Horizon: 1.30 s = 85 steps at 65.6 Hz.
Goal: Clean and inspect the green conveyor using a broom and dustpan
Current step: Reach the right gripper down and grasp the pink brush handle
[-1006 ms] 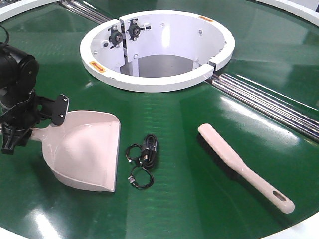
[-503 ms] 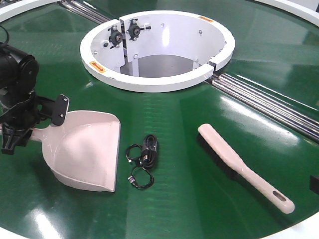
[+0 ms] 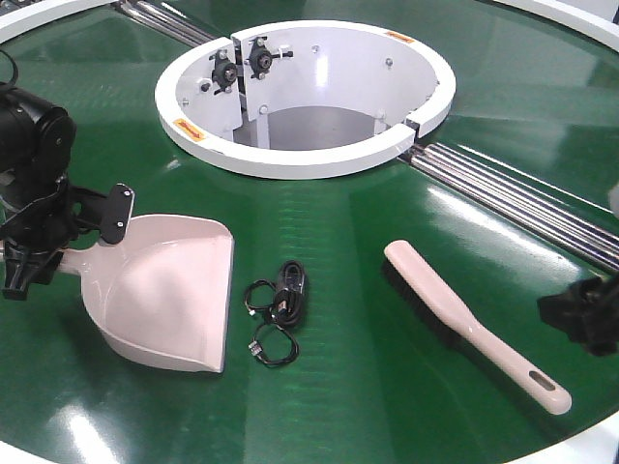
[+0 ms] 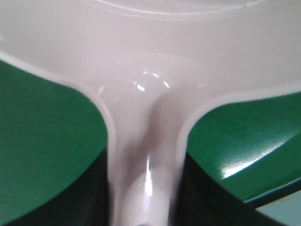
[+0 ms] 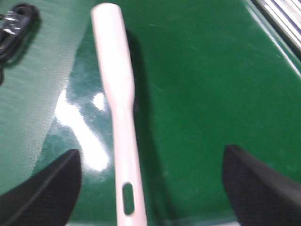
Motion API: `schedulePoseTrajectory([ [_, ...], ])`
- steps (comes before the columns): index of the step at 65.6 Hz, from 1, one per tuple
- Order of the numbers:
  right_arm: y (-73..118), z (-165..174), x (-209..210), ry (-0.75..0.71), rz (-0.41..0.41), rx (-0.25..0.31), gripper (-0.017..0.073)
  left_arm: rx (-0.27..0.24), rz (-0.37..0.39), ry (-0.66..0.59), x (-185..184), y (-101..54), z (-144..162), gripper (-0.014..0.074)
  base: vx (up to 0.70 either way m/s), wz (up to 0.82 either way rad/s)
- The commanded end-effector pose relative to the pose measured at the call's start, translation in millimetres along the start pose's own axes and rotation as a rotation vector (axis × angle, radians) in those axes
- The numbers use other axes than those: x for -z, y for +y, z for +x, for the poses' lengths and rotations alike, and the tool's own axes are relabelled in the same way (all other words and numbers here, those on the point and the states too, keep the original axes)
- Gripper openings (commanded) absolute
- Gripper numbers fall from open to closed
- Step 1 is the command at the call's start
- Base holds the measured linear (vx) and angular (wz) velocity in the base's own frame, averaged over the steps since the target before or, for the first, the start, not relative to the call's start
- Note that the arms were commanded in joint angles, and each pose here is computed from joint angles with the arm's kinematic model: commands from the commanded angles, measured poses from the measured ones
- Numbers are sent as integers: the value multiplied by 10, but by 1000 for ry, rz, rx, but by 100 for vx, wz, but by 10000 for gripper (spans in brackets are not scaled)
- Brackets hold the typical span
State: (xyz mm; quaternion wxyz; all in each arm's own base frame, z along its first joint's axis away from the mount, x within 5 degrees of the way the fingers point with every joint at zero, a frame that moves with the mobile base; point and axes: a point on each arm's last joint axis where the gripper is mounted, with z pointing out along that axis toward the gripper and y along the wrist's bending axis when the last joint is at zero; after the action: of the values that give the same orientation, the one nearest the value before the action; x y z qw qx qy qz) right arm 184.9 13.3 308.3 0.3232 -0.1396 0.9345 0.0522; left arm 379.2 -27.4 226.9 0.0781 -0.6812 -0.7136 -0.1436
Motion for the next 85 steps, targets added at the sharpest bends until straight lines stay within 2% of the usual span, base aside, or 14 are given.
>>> schedulePoseTrajectory([
  [1, 59, -216, -3, -47, -21, 55, 619, 30, -78, 5, 285, -5, 99, -7, 0, 0],
  [11, 227, -362, -233, 49, -1, 142, 589, 30, -78, 5, 285, -5, 99, -7, 0, 0],
  [21, 362, -480, -485, 192, 31, 198, 589, 30, -78, 5, 285, -5, 99, -7, 0, 0],
  [33, 401, -609, -815, 366, 6, 191, 589, 30, -78, 5, 285, -5, 99, -7, 0, 0],
  [49, 393, -624, -1239, 538, -20, 249, 589, 30, -78, 5, 285, -5, 99, -7, 0, 0],
  [75, 382, -492, -1711, 644, -33, 267, 577, 30, -78, 5, 285, -5, 99, -7, 0, 0],
  [85, 382, -484, -1778, 639, -30, 258, 513, 30, -78, 5, 285, -5, 99, -7, 0, 0],
])
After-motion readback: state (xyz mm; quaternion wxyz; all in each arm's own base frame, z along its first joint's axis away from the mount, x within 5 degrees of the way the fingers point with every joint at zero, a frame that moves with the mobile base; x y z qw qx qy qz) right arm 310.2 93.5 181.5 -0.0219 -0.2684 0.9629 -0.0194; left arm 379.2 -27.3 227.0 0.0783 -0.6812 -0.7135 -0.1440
